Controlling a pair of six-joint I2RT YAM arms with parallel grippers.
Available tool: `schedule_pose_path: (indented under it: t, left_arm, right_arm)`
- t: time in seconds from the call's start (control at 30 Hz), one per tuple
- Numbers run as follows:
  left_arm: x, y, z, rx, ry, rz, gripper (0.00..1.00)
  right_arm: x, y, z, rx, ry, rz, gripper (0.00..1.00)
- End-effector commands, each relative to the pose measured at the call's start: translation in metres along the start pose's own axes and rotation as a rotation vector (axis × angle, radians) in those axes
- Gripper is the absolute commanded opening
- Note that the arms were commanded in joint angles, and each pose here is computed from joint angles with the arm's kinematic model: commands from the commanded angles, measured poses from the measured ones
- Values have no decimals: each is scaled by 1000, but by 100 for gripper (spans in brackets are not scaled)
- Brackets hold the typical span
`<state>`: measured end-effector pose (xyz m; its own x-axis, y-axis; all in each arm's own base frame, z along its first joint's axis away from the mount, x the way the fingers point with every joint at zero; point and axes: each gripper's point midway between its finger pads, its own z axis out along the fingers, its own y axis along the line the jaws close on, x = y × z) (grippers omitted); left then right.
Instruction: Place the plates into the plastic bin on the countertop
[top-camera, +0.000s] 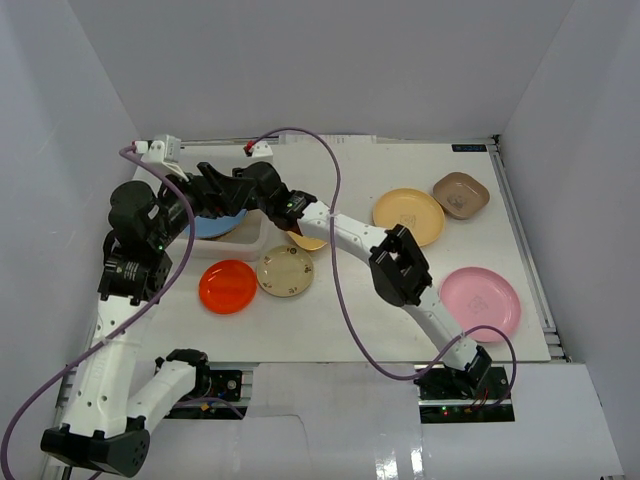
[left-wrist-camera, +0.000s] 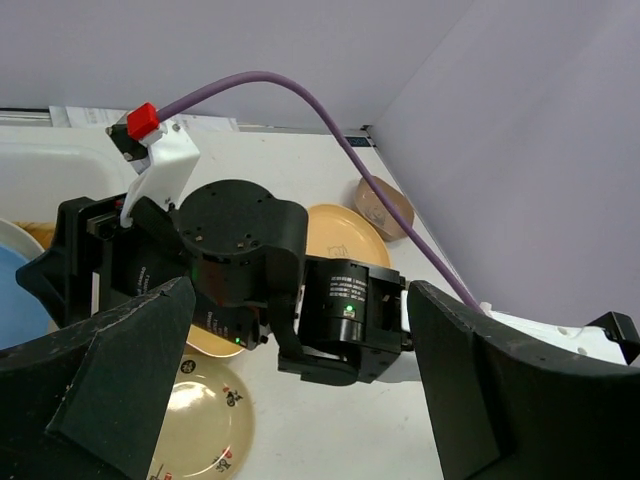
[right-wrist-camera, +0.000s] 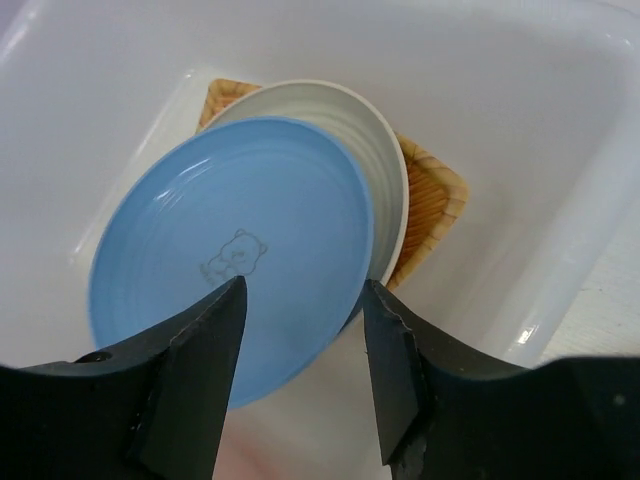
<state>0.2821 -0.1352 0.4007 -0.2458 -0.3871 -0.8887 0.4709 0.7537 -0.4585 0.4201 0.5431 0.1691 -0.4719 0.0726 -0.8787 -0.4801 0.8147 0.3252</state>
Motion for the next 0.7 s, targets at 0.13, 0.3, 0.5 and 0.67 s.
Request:
schedule_pose_path:
  t: [0.13,0.3,0.5,0.67]
  left_arm:
    - [-10,-8,-5,8,-29,-19,98]
    - [39,-13,28,57,139,-100,98]
    - [139,-51,87,10,351,-51,89]
    - [205,-69,131,-69,450,8,80]
  right_arm:
    - [-105,-2,-82,-40,-187,53,55]
    - [-94,-77,-177,83,-197,52,25]
    - [26,-241,-297,344,-80,208,14]
    - [80,-289,-353,454,-69,284,27]
